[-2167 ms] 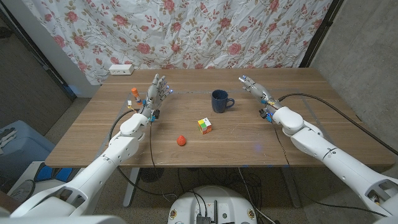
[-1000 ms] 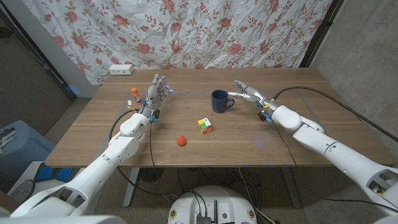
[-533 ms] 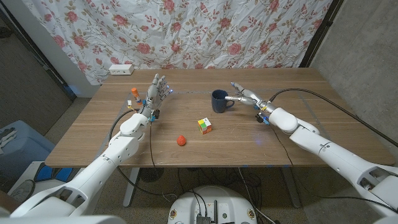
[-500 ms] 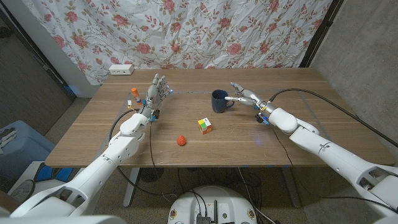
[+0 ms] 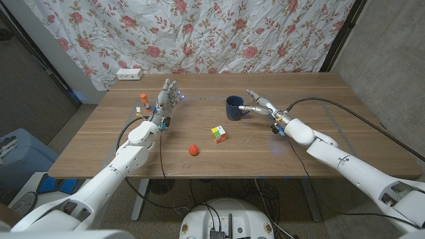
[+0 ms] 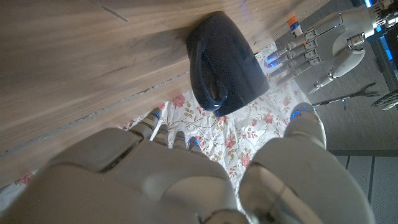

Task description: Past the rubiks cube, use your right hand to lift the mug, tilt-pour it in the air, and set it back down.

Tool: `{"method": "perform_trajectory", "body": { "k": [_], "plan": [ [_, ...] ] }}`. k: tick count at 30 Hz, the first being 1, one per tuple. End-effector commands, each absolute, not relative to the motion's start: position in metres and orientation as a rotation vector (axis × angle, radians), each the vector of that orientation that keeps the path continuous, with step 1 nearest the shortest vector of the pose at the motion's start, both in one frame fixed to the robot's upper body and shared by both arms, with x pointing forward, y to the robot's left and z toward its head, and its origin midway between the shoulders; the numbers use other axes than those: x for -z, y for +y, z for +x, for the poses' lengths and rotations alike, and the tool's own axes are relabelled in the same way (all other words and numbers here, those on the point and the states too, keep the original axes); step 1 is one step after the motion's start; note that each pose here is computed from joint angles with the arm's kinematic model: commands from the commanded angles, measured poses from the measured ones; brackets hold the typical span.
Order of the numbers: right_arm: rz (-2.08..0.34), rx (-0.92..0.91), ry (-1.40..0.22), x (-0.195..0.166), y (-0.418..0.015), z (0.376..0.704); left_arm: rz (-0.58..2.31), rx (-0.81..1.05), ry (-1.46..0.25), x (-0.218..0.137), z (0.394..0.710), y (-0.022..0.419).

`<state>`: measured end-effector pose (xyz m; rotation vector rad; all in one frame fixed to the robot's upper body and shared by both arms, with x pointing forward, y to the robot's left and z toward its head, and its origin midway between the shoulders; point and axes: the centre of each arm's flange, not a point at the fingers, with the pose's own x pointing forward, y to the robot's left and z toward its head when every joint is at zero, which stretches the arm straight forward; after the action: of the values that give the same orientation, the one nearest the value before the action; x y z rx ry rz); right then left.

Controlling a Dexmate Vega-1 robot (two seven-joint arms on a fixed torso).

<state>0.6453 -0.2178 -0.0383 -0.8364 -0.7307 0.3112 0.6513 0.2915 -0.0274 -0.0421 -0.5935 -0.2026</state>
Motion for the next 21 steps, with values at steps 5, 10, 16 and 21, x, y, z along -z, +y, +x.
{"method": "perform_trajectory", "body": {
  "k": [5, 10, 16, 21],
  "plan": [
    [-0.804, -0.270, -0.743, 0.055, -0.206, 0.649, -0.042, 0.203, -0.593, 0.027, 0.651, 0.291],
    [-0.796, -0.273, -0.739, 0.057, -0.205, 0.654, -0.042, 0.203, -0.593, 0.027, 0.651, 0.291],
    [-0.789, -0.266, -0.744, 0.057, -0.205, 0.661, -0.042, 0.203, -0.593, 0.027, 0.651, 0.291],
    [-0.796, -0.275, -0.748, 0.057, -0.203, 0.666, -0.042, 0.203, -0.593, 0.027, 0.651, 0.291]
  ]
}}
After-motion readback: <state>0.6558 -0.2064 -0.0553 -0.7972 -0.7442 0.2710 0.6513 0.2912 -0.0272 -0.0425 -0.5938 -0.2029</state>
